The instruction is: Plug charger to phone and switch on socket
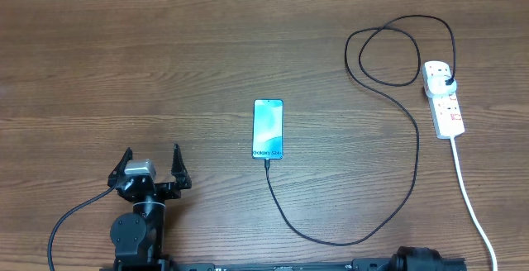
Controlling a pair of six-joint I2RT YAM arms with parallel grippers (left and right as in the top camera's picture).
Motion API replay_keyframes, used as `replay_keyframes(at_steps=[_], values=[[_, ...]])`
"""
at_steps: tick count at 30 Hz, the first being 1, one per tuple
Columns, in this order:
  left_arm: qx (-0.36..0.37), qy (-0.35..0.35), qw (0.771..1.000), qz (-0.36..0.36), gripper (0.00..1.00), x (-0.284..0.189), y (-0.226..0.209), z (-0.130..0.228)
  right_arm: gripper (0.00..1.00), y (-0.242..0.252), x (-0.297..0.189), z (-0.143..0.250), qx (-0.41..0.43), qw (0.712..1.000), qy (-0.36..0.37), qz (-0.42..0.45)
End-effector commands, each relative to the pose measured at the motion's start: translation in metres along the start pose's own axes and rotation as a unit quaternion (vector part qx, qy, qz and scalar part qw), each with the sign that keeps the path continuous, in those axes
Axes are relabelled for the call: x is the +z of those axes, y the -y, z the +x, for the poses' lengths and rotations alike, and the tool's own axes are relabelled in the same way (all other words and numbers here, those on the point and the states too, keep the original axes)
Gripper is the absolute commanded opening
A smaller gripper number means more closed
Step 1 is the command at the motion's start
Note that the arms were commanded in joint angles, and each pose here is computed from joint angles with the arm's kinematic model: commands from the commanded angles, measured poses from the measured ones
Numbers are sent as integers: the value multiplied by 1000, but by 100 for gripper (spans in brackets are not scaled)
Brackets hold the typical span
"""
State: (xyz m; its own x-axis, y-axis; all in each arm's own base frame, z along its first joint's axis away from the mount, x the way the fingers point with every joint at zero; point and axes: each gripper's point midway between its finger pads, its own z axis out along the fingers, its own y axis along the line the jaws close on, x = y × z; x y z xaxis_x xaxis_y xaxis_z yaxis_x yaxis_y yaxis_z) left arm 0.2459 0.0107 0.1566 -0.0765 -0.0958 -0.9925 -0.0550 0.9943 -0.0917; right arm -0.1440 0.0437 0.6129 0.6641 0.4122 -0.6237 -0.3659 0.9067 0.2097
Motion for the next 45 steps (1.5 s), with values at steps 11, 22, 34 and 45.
replay_keyframes(at_steps=[11, 22, 34, 45], values=[[13, 1, 1000, 3, 100, 0, 1, 1, 82, 5, 1, 10, -11, 999, -7, 31], [13, 1, 1000, 3, 99, 0, 1, 1, 83, 6, -9, -26, 29, 999, 30, -34], [13, 1, 1000, 3, 100, 0, 1, 1, 87, 11, -71, -9, 30, 997, 53, -43], [13, 1, 1000, 3, 99, 0, 1, 1, 100, 28, -60, 11, 43, 998, 26, -31]])
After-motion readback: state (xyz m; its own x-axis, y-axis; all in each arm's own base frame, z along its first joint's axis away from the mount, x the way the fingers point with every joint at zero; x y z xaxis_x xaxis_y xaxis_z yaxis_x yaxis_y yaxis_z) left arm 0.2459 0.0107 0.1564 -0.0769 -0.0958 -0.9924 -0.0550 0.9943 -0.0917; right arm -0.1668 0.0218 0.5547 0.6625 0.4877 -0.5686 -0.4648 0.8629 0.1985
